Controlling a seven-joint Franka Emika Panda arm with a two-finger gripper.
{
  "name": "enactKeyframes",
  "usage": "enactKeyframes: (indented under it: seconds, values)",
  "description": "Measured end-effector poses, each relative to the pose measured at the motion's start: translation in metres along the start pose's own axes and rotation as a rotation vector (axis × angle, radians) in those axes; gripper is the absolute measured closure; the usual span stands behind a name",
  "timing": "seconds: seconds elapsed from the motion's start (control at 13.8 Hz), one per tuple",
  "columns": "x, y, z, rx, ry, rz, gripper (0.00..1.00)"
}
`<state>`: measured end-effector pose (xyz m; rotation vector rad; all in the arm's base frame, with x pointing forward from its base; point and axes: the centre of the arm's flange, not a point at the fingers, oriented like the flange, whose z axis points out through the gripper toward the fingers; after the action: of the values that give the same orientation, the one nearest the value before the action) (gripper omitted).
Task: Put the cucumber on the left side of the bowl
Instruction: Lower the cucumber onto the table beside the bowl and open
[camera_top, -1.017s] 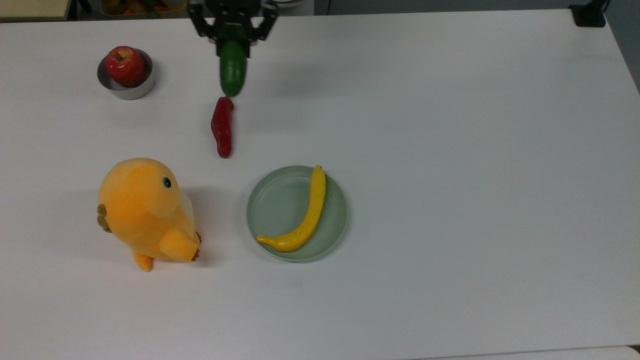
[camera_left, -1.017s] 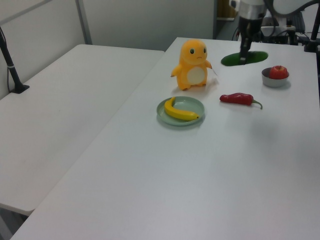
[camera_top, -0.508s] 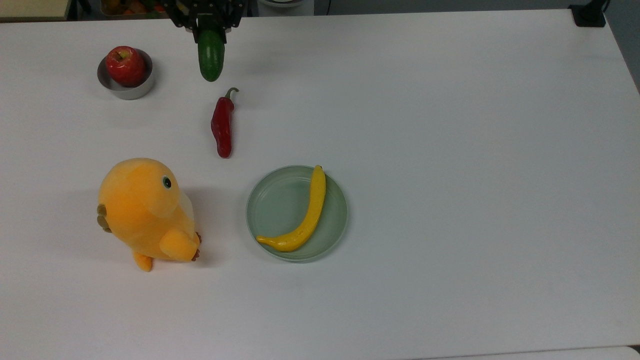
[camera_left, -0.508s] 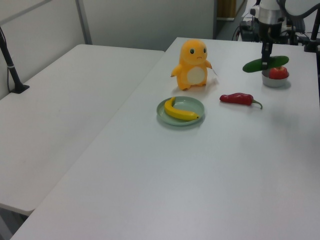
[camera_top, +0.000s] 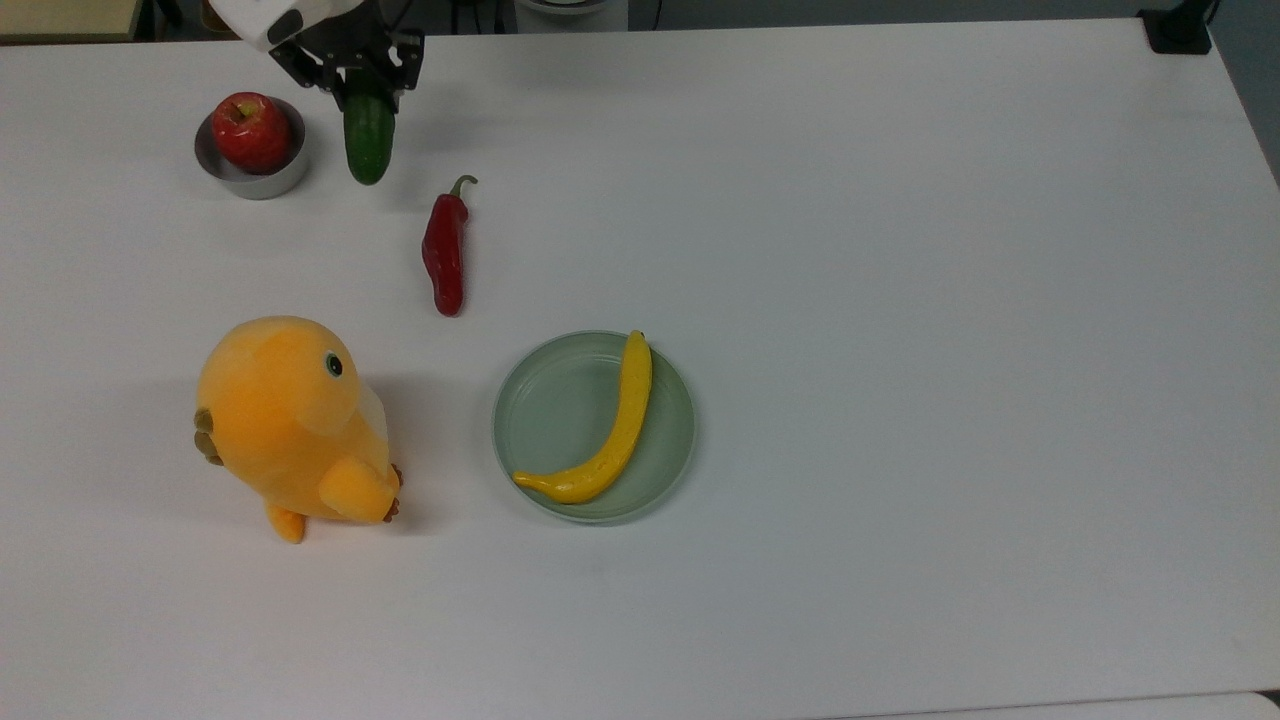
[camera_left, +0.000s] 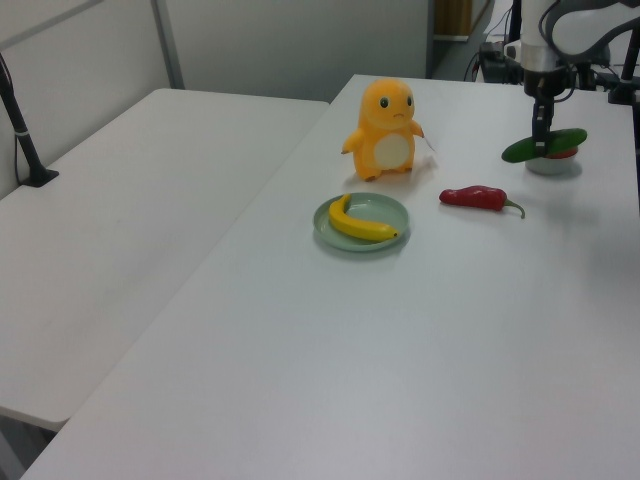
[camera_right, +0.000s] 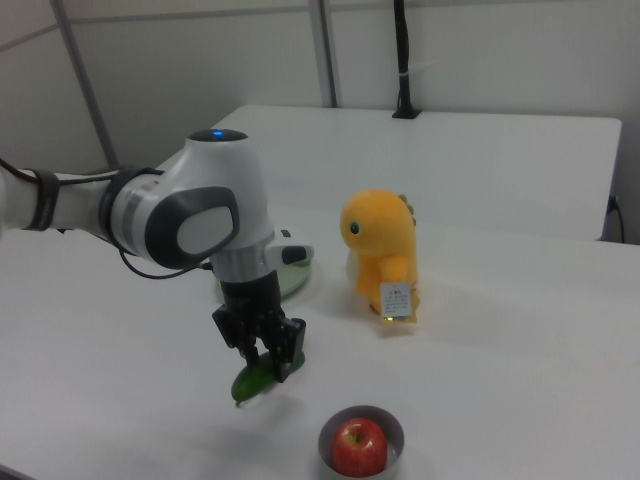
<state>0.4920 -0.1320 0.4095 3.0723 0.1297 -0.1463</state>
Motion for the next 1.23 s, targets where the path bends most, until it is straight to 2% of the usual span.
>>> enactKeyframes:
  seconds: [0.29,0.58,0.65,0.73,0.8,0.94,1.16,1.23]
  values:
    - [0.015,0.009,0.033,-0.017,0.006,0.010,0.52]
    - [0.016,0.015,0.049,-0.015,-0.019,0.022,0.52]
    - [0.017,0.015,0.050,-0.014,-0.021,0.022,0.49]
    - [0.017,0.015,0.050,-0.014,-0.021,0.022,0.38]
    - [0.017,0.015,0.050,-0.014,-0.021,0.022,0.38]
    - [0.017,0.015,0.050,-0.014,-0.021,0.022,0.24]
    - [0.017,0.015,0.050,-0.014,-0.020,0.022,0.21]
    - [0.019,0.016,0.045,-0.013,-0.009,0.026,0.13]
